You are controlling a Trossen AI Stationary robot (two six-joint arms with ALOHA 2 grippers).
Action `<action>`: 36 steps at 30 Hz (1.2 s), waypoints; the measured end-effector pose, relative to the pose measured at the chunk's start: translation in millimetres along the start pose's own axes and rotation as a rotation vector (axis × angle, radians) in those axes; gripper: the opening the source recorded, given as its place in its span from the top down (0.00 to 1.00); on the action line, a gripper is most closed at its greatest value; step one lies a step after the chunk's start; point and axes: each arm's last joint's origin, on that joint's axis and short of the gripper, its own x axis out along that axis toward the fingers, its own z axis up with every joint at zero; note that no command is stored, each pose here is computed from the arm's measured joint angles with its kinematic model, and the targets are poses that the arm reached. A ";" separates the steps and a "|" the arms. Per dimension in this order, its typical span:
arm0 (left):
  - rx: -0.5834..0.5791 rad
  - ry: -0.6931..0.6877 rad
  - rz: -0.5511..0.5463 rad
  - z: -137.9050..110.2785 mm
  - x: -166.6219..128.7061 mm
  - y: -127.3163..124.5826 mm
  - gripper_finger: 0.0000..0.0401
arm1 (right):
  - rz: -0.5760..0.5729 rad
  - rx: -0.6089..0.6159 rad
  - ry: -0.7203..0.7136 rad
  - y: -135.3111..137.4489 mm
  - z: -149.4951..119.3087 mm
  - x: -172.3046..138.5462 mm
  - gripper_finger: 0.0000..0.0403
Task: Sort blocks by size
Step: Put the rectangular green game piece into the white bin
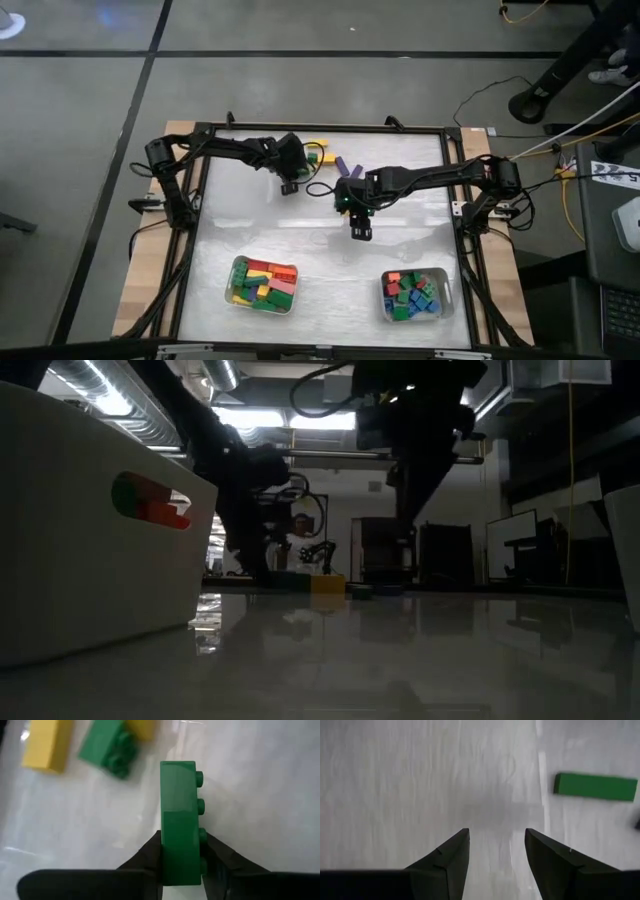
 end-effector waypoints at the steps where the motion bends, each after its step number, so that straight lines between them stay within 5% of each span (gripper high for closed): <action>1: -0.010 0.002 -0.009 3.2 -5.5 -2.2 0.82 | -0.003 0.008 -0.020 -0.3 0.9 1.8 0.53; 8: -0.036 0.050 -0.184 13.4 -62.3 -29.6 0.82 | -0.016 0.168 -0.102 -2.5 1.6 13.5 0.53; 17: -0.074 0.148 -0.548 -3.6 -147.7 -99.6 0.81 | -0.275 0.389 -0.188 -11.9 -3.0 21.7 0.53; 28: -0.077 0.372 -0.631 -46.0 -189.8 -195.4 0.79 | -0.318 0.465 -0.262 -13.9 -0.9 23.9 0.53; 36: -0.177 0.331 -0.662 -62.4 -192.8 -237.2 0.76 | -0.362 0.618 -0.343 -15.7 2.0 22.6 0.53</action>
